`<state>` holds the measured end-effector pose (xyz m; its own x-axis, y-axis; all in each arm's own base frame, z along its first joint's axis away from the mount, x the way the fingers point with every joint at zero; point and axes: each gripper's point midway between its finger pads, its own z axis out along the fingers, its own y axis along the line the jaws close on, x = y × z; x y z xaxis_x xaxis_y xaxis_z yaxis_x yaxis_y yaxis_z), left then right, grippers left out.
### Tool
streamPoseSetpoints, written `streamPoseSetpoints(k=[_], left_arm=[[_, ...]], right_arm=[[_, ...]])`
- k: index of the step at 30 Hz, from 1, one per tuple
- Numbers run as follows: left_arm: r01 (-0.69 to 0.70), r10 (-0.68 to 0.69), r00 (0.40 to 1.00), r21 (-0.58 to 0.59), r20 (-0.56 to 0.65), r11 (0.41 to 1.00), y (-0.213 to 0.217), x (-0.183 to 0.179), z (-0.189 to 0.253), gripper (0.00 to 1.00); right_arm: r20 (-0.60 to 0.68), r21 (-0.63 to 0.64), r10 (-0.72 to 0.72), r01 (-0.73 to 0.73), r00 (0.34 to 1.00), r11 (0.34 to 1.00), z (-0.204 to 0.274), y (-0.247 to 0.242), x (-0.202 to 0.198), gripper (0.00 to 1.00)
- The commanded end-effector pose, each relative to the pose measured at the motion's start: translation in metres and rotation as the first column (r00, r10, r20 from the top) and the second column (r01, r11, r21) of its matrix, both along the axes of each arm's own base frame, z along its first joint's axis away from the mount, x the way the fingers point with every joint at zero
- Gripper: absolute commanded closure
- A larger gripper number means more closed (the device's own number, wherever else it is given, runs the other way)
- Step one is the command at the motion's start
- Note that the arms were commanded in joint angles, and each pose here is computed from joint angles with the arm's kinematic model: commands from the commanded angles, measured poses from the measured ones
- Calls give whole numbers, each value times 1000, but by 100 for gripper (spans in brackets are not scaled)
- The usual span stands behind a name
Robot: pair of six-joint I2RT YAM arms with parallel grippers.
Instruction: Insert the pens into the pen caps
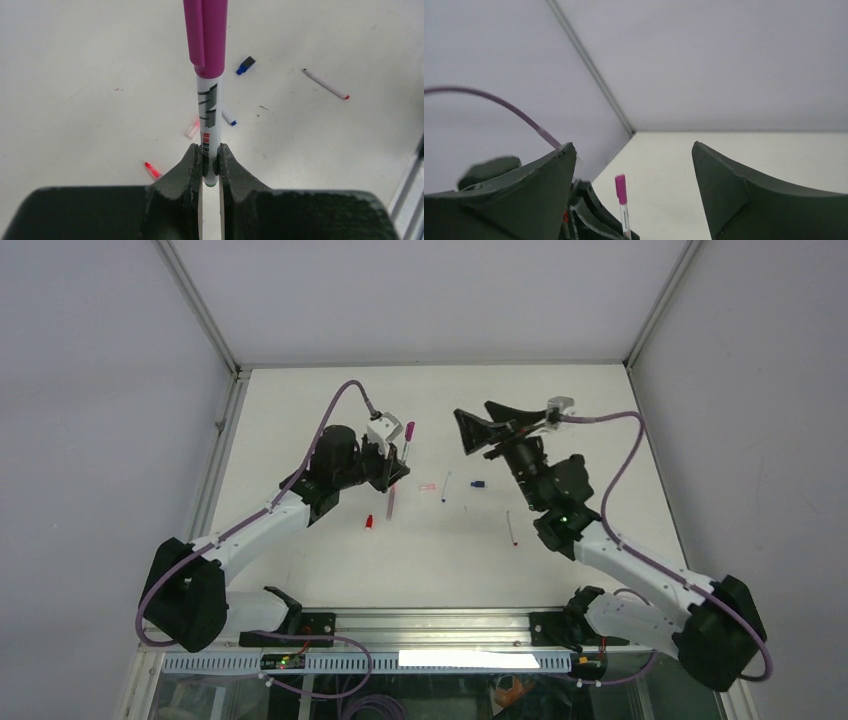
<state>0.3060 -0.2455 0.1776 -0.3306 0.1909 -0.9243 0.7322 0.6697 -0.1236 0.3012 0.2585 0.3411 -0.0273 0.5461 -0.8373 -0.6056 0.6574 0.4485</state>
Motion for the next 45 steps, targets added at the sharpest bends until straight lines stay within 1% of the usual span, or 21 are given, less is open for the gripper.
streamPoseSetpoints(k=[1,2,3,5,7,9,11,13,16,22,23,27,32,35,44,45], left_arm=[[-193,197,980,108,-26,975,28,36,-23,100],[-234,244,968,141,-62,962,36,41,-35,100],[-292,315,943,186,-109,938,49,46,-49,100],[-366,413,894,247,-173,897,67,51,-68,100],[-448,517,831,303,-206,841,87,55,-82,100],[-509,603,768,368,-214,778,105,53,-94,100],[-540,659,717,418,-226,731,118,49,-103,100],[-553,698,679,468,-226,689,128,44,-110,100],[-563,734,640,511,-227,649,138,37,-115,100],[-565,759,597,534,-261,629,147,21,-126,100],[-561,760,590,540,-272,628,148,18,-127,100],[-560,760,576,533,-301,635,150,15,-127,100],[-537,763,530,549,-371,640,147,12,-137,100],[-520,755,502,550,-422,654,143,11,-144,100],[-517,778,417,581,-471,629,151,6,-158,100],[-514,778,411,584,-475,628,151,5,-159,94]], right_arm=[[26,40,-262,261,965,965,20,-66,-1,11],[-17,-5,-282,282,959,959,9,-70,0,11],[-83,-65,-311,307,947,950,-7,-76,2,12],[-156,-144,-350,329,924,933,-26,-81,5,12],[-231,-247,-401,345,887,906,-55,-87,7,12],[-275,-323,-428,336,861,885,-75,-89,8,12],[-311,-372,-441,319,842,872,-90,-90,6,12],[-321,-387,-433,301,842,872,-95,-87,7,12],[-329,-394,-414,275,849,877,-98,-81,8,12],[-343,-417,-399,243,850,876,-107,-75,8,13],[-359,-444,-406,229,841,866,-116,-77,6,13],[-380,-466,-407,208,831,860,-129,-74,6,13],[-398,-472,-393,183,829,863,-133,-65,11,14],[-409,-472,-384,169,828,865,-136,-60,13,14],[-437,-469,-357,129,826,874,-141,-48,17,15],[-440,-470,-354,124,826,874,-141,-47,17,15]])
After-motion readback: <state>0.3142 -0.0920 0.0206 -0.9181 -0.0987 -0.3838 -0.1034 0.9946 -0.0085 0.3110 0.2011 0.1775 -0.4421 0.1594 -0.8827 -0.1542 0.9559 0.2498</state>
